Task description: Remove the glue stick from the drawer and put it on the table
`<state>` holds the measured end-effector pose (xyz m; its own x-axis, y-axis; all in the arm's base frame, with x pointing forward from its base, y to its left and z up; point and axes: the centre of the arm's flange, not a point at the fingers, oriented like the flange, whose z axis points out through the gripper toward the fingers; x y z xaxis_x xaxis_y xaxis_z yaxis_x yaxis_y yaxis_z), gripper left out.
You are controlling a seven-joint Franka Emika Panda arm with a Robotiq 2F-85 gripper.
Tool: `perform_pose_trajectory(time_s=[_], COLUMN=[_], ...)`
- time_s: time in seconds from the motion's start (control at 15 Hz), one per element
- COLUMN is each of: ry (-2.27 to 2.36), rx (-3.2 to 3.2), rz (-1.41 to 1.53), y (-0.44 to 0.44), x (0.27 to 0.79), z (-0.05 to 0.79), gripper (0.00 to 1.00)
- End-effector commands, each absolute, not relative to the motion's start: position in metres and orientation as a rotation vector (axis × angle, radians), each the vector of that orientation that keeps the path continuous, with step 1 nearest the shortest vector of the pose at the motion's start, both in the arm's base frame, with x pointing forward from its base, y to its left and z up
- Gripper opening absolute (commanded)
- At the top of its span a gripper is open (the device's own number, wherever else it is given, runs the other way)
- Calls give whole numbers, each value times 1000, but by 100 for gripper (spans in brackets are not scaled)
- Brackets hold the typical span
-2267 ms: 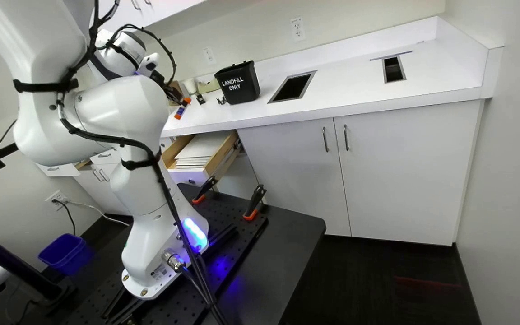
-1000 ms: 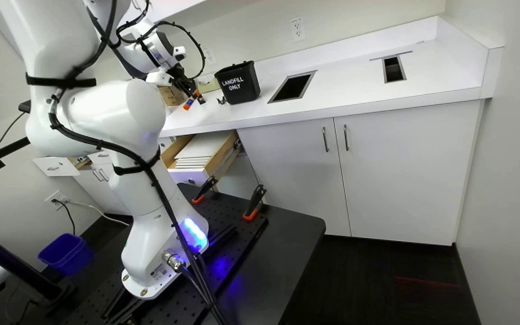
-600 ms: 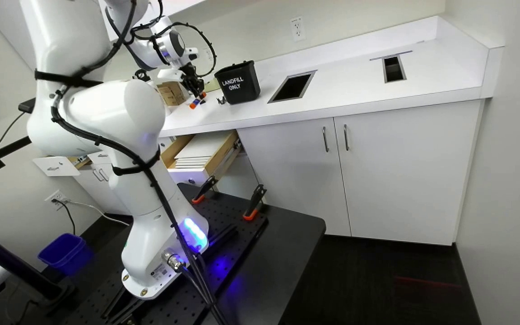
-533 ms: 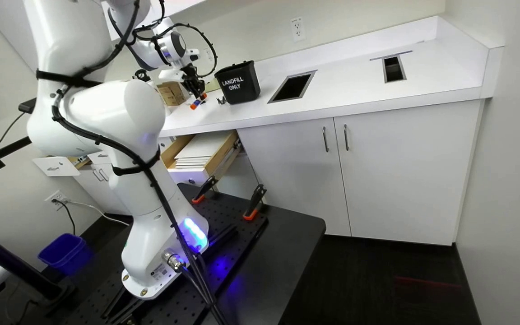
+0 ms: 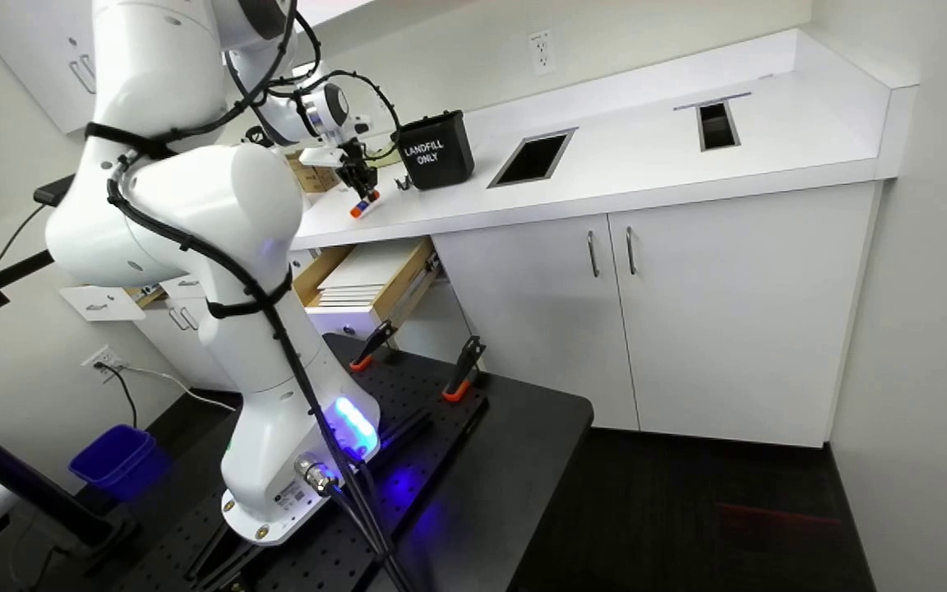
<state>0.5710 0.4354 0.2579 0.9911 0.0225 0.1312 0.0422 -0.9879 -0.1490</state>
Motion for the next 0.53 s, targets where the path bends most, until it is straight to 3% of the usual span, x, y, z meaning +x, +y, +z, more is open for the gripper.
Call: perform_pose_trajectory(time_s=[0.0,0.13,0.2,0.27,0.47], ry=[-54,-44,-32,-29,-26], rx=[-2982,-2979,-2975,-2972,-2996], rz=[-172,-180,-190,-199,-238], y=[454,459,461,462,465], x=[587,588,588,586,572], z=[248,247,249,254,277], gripper=[12,13,55,56,78])
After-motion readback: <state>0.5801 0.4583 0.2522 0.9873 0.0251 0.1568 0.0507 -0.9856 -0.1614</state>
